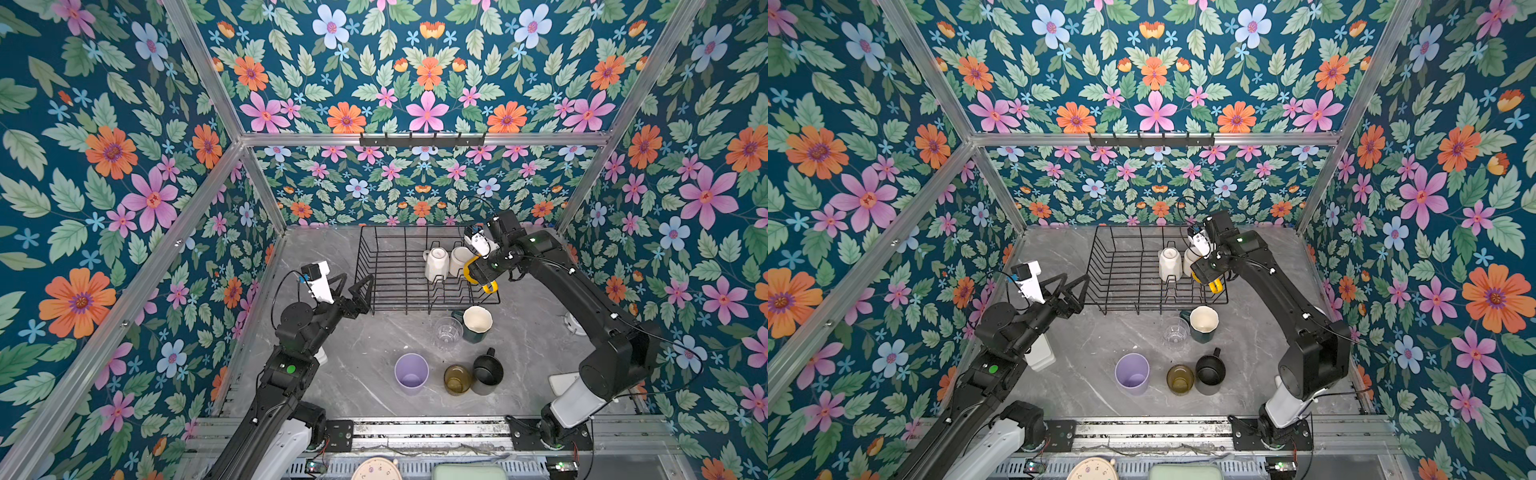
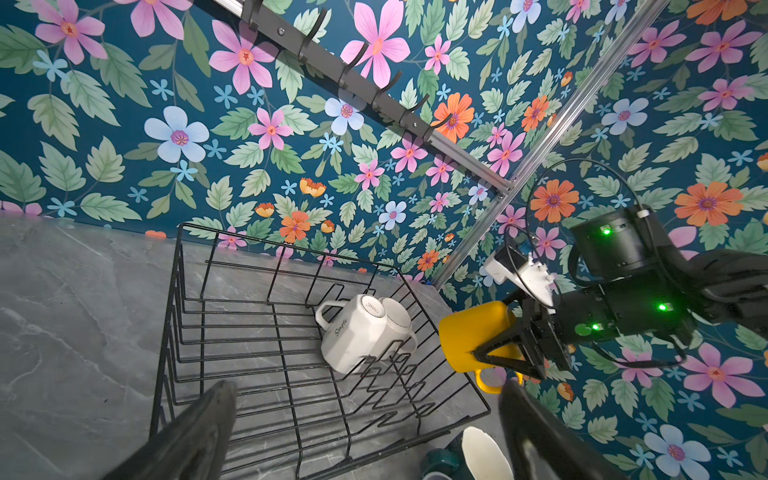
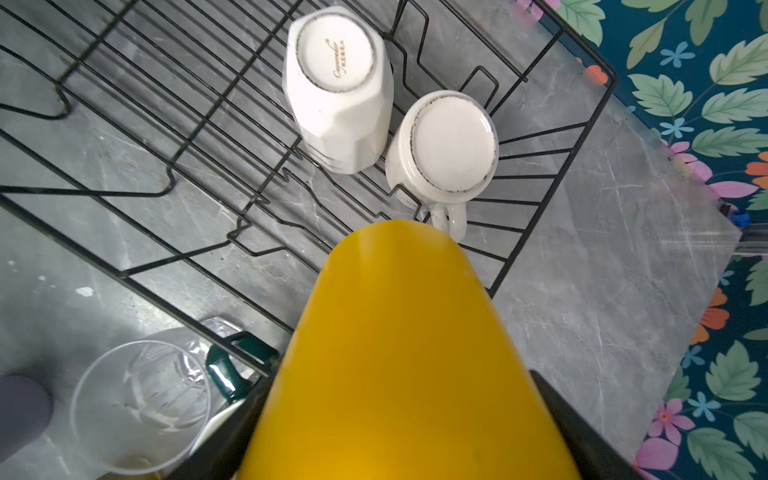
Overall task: Load the cups into the dish rack
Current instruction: 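Lower the yellow mug upside down into the rack with the right gripper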
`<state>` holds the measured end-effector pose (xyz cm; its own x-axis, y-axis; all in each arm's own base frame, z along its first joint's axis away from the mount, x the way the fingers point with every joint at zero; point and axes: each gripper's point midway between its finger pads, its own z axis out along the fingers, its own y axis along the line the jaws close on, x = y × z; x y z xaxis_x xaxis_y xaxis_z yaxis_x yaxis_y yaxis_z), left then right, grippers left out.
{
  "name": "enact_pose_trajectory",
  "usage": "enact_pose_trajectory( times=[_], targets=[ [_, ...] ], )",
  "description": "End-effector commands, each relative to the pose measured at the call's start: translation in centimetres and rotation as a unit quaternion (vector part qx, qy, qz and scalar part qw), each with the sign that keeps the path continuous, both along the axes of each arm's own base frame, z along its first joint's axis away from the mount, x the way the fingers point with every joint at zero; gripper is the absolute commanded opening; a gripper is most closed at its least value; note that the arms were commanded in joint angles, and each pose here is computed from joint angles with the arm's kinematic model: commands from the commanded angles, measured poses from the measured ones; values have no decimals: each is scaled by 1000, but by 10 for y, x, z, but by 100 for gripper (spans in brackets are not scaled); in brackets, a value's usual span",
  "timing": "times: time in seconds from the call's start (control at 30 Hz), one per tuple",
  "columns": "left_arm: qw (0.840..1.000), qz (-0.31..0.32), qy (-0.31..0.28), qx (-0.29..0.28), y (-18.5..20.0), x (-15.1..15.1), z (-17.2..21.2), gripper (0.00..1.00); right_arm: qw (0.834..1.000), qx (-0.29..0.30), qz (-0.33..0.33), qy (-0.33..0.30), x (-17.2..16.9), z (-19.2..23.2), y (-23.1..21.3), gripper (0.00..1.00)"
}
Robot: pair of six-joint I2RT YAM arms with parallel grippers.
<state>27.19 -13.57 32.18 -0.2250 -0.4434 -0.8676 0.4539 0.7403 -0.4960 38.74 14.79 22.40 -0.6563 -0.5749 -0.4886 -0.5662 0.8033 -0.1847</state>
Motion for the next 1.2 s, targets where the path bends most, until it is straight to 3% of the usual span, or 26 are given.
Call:
enact_pose_trajectory(
  times=[0.0,0.3,1.17],
  targets=[
    [1000,7,-2,5,2,0,2,100,1000,-23,12,-11,15,-8,1,0],
    [1000,12,2,12,3,2,0,100,997,-63,40,0,24,-30,4,0],
    [1000,21,6,19,7,1,-2,100,985,-109,134,11,34,-55,15,0]
  ],
)
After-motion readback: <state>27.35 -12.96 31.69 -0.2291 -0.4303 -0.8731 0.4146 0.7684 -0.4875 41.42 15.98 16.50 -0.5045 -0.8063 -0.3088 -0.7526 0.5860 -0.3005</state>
